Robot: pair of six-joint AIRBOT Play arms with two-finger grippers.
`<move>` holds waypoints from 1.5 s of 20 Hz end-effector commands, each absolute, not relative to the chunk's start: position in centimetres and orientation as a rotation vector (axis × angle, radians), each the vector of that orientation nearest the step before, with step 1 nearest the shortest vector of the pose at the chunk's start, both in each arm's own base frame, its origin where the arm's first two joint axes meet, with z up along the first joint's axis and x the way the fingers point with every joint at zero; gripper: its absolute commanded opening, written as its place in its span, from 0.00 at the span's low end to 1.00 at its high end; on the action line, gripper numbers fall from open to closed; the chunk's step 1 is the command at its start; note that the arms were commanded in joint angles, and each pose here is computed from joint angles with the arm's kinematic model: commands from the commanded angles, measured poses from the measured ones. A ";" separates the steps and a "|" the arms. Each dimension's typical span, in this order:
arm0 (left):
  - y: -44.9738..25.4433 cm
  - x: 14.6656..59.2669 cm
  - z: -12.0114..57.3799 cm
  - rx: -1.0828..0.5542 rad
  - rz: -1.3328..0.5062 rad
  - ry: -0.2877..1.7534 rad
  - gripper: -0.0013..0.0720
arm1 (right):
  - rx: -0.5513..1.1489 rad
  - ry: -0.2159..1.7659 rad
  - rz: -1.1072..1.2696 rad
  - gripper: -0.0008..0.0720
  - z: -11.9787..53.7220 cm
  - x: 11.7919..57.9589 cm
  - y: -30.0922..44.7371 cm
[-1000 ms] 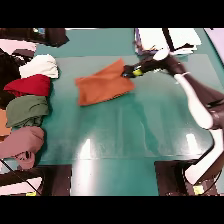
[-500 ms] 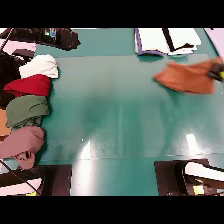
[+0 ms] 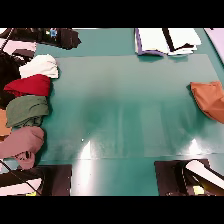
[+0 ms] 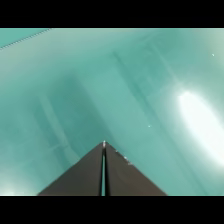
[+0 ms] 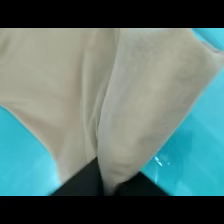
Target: Fold the shirts.
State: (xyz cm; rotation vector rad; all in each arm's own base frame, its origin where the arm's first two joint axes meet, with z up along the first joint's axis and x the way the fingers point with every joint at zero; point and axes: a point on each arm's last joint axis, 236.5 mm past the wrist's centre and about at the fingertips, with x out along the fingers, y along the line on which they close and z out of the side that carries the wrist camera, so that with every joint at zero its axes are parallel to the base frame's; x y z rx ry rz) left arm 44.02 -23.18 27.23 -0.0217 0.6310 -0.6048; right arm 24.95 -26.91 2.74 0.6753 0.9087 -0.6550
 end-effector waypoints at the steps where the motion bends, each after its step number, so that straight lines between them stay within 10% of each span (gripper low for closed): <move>1: -23.2 44.0 27.2 -0.019 -0.607 0.631 0.05 | 0.594 0.970 -0.729 0.70 2.0 21.8 -27.8; 2: -23.2 44.0 27.2 -0.018 -0.607 0.632 0.05 | 0.532 0.988 -0.762 0.84 2.9 20.8 -28.8; 8: -23.2 44.0 27.2 -0.019 -0.607 0.632 0.05 | 0.477 0.713 -0.627 0.84 14.0 27.7 -26.9; 18: -23.2 43.9 27.1 -0.016 -0.606 0.636 0.05 | 0.242 0.723 0.318 0.82 18.4 37.4 8.2; 20: -23.2 44.2 27.5 -0.021 -0.604 0.618 0.05 | 0.201 0.699 0.432 0.64 19.1 36.7 12.9; 23: -23.3 44.7 28.1 -0.031 -0.599 0.583 0.05 | 0.161 0.677 0.550 0.06 19.7 35.3 17.6; 30: -23.3 45.7 29.7 -0.053 -0.586 0.506 0.05 | 0.146 0.678 0.601 0.03 19.8 34.4 19.5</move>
